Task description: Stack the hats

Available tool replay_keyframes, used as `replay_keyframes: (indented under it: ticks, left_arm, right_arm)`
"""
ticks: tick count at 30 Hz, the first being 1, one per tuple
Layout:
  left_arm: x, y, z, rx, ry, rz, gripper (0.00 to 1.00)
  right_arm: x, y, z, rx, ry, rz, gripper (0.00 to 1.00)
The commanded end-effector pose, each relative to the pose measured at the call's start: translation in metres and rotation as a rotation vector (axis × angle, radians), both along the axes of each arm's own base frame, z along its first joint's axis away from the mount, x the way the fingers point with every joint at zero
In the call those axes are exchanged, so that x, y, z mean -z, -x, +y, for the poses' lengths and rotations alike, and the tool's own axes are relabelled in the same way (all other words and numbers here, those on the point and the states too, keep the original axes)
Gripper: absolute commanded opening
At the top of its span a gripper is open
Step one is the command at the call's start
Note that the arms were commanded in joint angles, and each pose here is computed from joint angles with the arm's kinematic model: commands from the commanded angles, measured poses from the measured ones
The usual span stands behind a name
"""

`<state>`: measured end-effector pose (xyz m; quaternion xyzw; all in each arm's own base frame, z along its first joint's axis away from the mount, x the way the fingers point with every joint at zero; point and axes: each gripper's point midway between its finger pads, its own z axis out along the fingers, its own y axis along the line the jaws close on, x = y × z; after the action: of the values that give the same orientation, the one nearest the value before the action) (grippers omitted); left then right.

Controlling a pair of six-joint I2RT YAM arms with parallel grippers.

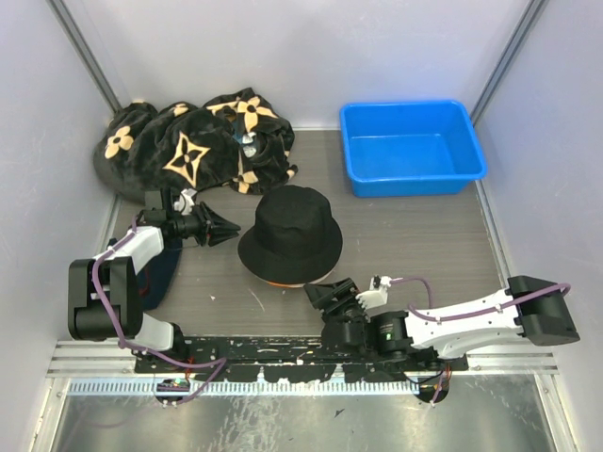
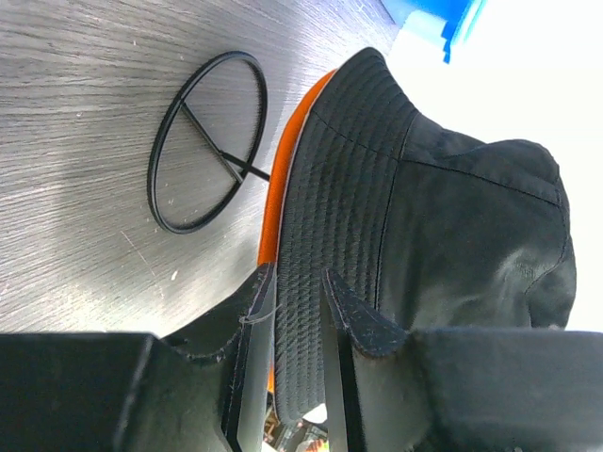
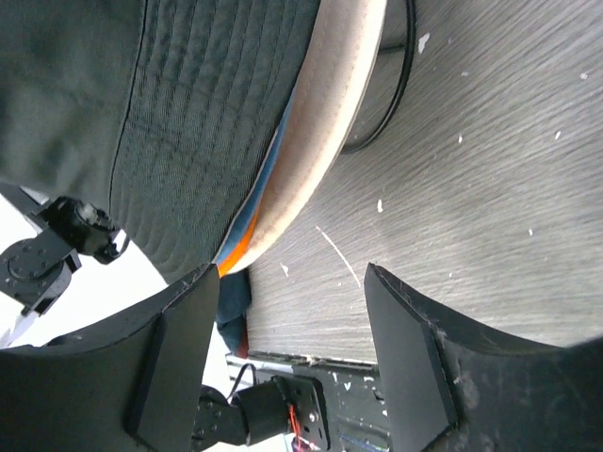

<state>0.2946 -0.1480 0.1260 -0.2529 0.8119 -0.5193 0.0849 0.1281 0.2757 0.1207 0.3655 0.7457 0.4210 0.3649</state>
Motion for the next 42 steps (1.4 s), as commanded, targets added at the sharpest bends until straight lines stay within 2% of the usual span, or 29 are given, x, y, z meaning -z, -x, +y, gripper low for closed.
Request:
replay_keyframes:
  ticks: [1, 5, 13, 29, 34, 39, 42]
  left_arm:
    - [-0.006, 0.001, -0.002, 0.011, 0.034, -0.019, 0.33]
    - [-0.006, 0.004, -0.003, 0.021, 0.037, -0.022, 0.34]
    - [0.008, 0.015, -0.003, 0.034, 0.033, 0.005, 0.34]
    - [-0.005, 0.017, -0.015, 0.058, 0.043, -0.025, 0.36]
    - [-0.006, 0.020, -0.018, 0.073, 0.045, -0.022, 0.36]
    - [-0.003, 0.025, -0.015, 0.070, 0.010, -0.017, 0.34]
    - [0.002, 0.026, -0.012, 0.055, -0.023, -0.017, 0.34]
  right_arm:
    - [-0.028, 0.003, 0.010, 0.034, -0.096, -0.056, 0.69]
    - [-0.044, 0.011, 0.022, 0.030, -0.129, -0.102, 0.69]
    - [-0.049, 0.006, 0.012, 0.112, -0.205, -0.173, 0.69]
    - [-0.023, -0.027, -0.027, 0.342, -0.295, -0.263, 0.69]
    - [-0.020, -0.023, -0.022, 0.333, -0.320, -0.249, 0.69]
    - [-0.029, -0.002, -0.020, 0.227, -0.212, -0.243, 0.69]
    - [-0.042, 0.009, -0.021, 0.155, -0.050, -0.245, 0.69]
